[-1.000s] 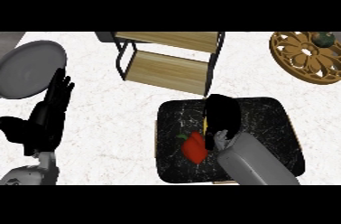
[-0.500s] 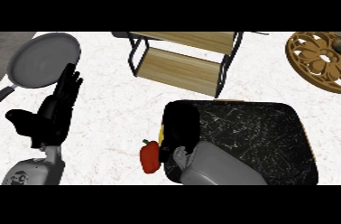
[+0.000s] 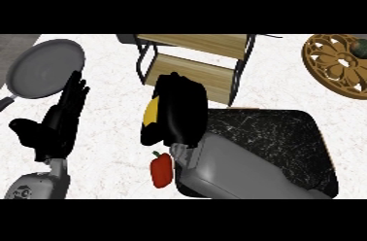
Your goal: Pick the lemon from the tray and place it in the tiered shelf
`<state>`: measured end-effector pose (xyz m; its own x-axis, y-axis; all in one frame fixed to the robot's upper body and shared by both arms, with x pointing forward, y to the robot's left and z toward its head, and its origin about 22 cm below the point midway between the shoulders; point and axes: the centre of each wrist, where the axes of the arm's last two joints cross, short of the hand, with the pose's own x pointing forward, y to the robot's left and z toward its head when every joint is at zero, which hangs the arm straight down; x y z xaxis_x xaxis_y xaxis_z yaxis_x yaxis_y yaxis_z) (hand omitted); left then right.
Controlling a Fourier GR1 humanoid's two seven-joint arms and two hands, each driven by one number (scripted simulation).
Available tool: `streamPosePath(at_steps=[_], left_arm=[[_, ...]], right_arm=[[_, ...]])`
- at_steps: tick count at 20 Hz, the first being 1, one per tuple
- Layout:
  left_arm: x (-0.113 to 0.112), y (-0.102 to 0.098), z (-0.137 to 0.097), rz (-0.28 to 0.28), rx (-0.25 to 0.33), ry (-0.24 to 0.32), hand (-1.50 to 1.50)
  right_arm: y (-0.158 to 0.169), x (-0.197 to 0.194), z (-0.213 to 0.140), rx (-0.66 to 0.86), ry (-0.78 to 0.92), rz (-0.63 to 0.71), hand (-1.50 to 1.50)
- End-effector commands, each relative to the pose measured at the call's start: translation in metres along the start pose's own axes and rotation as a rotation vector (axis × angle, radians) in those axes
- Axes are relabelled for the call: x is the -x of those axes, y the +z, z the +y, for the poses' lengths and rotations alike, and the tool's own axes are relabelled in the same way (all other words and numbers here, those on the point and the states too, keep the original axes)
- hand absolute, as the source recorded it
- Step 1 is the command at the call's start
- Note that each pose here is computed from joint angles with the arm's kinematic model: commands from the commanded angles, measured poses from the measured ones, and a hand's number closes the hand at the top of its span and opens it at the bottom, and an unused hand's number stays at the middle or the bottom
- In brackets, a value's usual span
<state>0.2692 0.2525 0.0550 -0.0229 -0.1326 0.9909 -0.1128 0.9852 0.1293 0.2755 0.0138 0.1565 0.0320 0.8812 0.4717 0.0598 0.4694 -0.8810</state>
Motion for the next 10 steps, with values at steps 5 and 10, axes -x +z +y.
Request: streamPosePath(at_steps=[5,10], left_arm=[[0.005,0.003,0.007,0.014,-0.039,-0.015,0.0],[0.01,0.002,0.012,0.007,-0.043,-0.018,0.0]], right_arm=[[-0.017,-0.032,-0.039,0.247,-0.111,0.219,1.5],[-0.032,-0.04,-0.058,0.305,-0.116,0.254,1.5]])
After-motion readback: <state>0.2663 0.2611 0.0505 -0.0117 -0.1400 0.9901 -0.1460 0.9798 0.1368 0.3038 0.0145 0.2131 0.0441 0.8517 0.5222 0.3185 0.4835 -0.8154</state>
